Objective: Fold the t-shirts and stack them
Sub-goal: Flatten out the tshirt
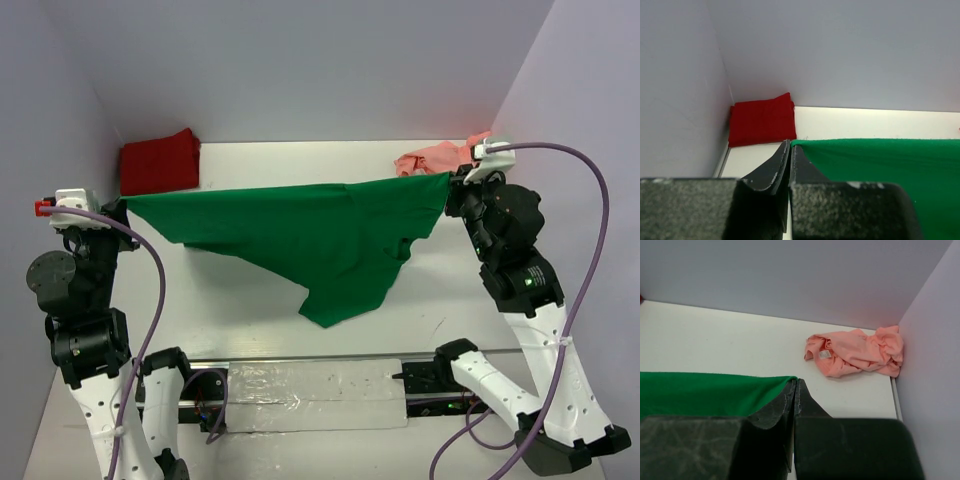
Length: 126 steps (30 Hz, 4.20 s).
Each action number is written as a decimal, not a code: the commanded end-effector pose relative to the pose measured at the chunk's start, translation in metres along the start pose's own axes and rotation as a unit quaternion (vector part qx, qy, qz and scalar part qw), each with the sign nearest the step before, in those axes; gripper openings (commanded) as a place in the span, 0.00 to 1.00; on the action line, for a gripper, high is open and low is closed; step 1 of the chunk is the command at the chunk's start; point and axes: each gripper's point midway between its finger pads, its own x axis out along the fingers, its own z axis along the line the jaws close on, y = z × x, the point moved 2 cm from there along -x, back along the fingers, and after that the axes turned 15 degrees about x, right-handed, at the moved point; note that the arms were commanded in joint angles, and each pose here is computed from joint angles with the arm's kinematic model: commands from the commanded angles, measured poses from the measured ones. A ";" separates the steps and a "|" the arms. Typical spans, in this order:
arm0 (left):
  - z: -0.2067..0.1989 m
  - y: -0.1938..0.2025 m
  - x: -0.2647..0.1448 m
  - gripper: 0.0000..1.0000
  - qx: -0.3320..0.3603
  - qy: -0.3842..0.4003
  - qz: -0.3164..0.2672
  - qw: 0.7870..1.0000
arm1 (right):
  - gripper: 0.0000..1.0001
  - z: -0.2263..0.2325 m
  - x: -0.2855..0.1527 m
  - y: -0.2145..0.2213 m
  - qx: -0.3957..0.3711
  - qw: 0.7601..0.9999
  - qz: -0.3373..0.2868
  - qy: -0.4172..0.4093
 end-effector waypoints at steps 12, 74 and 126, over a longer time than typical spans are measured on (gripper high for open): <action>0.004 -0.056 -0.052 0.05 0.005 -0.035 -0.090 0.995 | 0.00 -0.020 -0.081 -0.027 0.016 0.996 -0.088 0.001; -0.055 0.168 0.224 0.06 0.075 -0.027 -0.065 0.995 | 0.00 0.012 0.304 0.083 -0.104 0.987 0.027 0.122; -0.001 -0.098 -0.159 0.00 -0.010 0.004 -0.066 0.998 | 0.00 -0.008 -0.112 -0.006 0.007 0.997 -0.045 -0.066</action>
